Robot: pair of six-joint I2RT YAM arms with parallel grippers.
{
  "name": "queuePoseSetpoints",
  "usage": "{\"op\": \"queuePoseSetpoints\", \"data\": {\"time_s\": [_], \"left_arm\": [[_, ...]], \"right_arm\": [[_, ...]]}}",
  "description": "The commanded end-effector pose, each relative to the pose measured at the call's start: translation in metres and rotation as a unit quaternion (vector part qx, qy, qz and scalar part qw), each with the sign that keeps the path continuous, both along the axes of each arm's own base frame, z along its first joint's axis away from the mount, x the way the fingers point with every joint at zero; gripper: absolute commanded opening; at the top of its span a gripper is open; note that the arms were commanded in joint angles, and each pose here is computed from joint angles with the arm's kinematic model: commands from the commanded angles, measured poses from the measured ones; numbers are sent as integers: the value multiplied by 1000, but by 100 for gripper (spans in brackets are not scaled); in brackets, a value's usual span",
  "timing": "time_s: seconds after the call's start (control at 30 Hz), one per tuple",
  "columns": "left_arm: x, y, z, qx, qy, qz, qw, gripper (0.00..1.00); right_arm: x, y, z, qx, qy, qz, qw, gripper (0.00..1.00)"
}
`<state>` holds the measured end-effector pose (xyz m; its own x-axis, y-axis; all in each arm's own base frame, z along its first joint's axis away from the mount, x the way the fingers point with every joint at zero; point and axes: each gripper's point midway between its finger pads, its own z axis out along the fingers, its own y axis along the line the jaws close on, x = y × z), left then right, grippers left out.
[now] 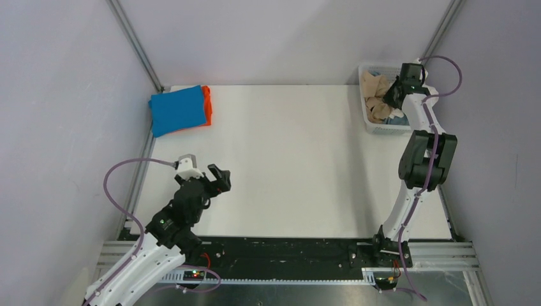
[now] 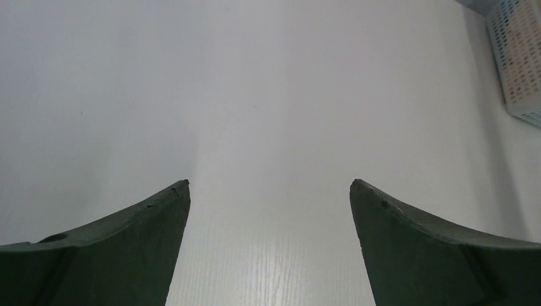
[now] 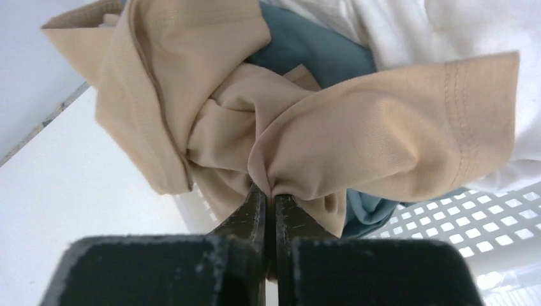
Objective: Fold and stack the t-shirts
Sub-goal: Grab crumpled tshirt from bin with the right arm, then move the tshirt to the center of the board
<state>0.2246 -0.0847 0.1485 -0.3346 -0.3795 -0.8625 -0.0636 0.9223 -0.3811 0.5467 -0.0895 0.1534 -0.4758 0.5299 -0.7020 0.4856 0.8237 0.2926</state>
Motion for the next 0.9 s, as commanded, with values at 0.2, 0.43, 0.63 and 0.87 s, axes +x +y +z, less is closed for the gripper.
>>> {"op": "queuePoseSetpoints", "data": {"time_s": [0.2,0.43,0.63,0.87], "left_arm": [[-7,-6,9,-43,-22,-18,999,98],[-13,-9,13,-62,-25,-31,997,98],[-18,-7,16,-72,-31,-31,996,98],[-21,-3,19,-75,-31,-27,996,98]], "right_arm": [[-48,79,223,-57,-205,124,969,0],[-129,174,337,-55,-338,240,908,0],[-205,247,416,-13,-441,356,824,0],[-255,285,480,7,-535,391,749,0]]}}
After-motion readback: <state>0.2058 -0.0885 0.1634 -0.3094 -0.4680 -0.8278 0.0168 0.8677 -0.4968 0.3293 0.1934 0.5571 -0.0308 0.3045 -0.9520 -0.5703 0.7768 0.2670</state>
